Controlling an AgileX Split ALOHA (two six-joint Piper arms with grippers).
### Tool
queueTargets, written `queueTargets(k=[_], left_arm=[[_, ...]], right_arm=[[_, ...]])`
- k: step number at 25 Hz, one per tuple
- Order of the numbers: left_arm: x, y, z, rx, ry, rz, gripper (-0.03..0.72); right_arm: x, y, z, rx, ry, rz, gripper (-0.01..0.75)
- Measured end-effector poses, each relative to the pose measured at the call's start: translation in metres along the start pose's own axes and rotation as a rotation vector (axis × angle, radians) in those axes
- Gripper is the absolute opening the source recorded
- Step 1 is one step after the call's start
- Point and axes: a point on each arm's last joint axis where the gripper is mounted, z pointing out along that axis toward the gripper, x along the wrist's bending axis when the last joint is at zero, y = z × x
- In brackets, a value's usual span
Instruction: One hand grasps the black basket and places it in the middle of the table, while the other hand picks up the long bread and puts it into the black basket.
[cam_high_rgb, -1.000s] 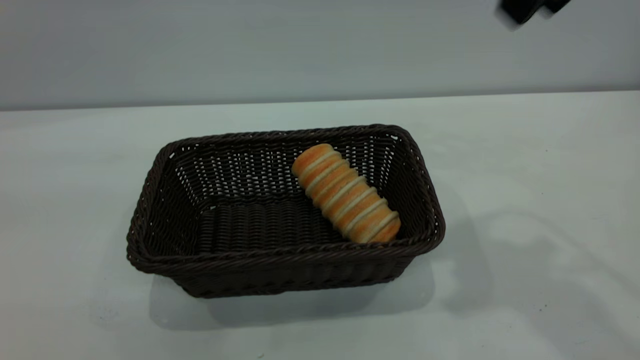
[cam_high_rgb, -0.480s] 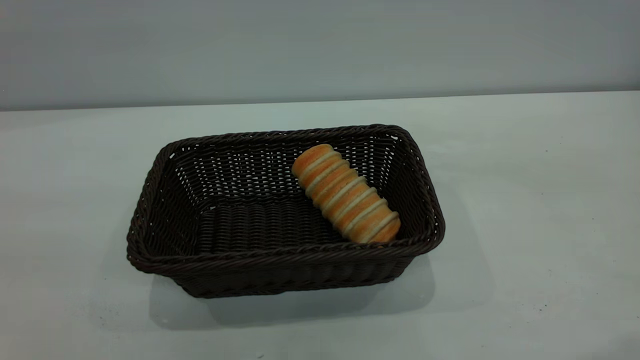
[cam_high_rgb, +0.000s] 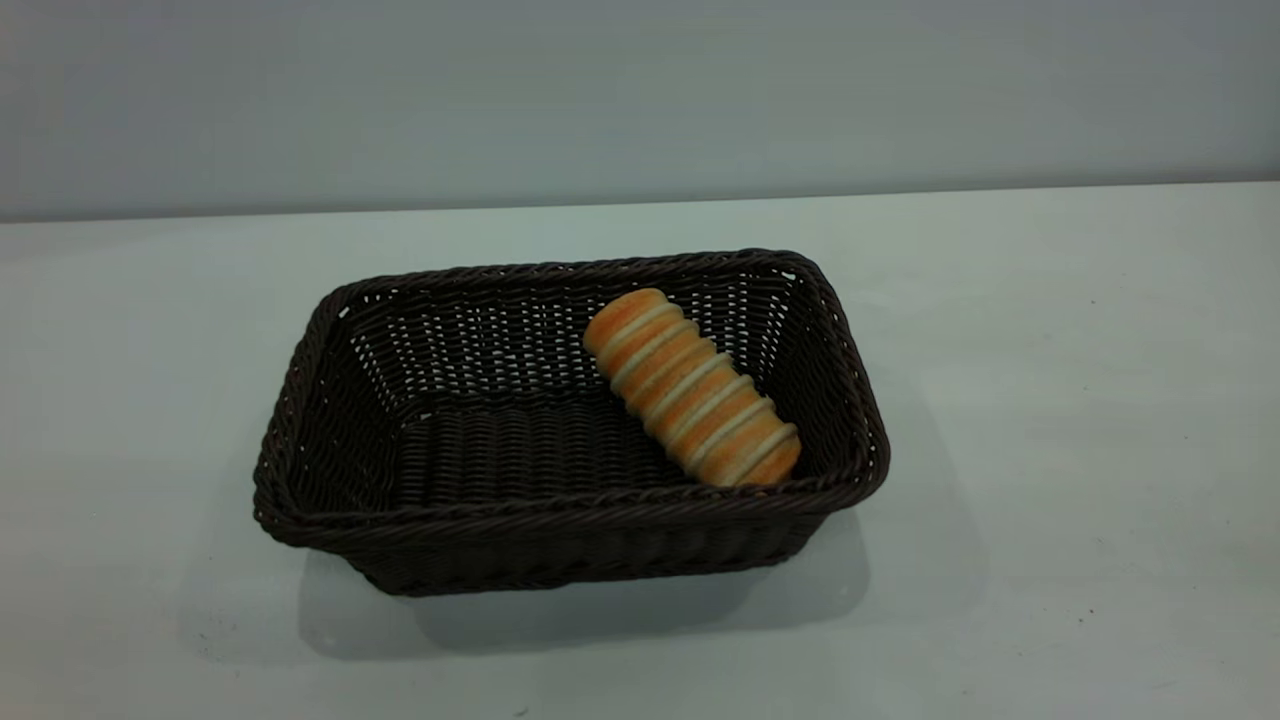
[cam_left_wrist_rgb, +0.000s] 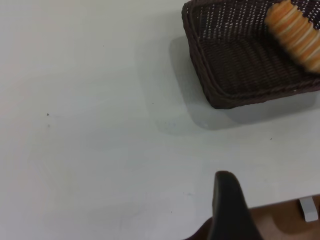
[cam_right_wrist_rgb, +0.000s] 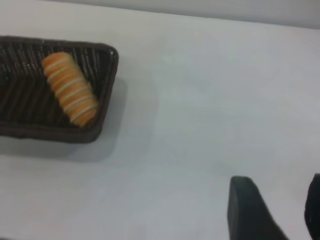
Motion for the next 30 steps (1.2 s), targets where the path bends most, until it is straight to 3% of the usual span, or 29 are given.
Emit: queueTargets(k=[10,19,30], left_arm=[[0.001,-0.019,-0.003,-0.012,-0.001,0.003,0.488],[0.005,-0.031,0.016,0.073,0.021,0.024,0.488],[0.011,-0.038,0.029,0.110,0.075,0.055,0.488]], right_arm=[[0.001,-0.032,0.009,0.115,0.035,-0.038,0.259],[0.001,-0.047,0.024,0.194,0.027,-0.046,0.259],[0.000,-0.048,0.026,0.188,0.025,-0.065,0.259]])
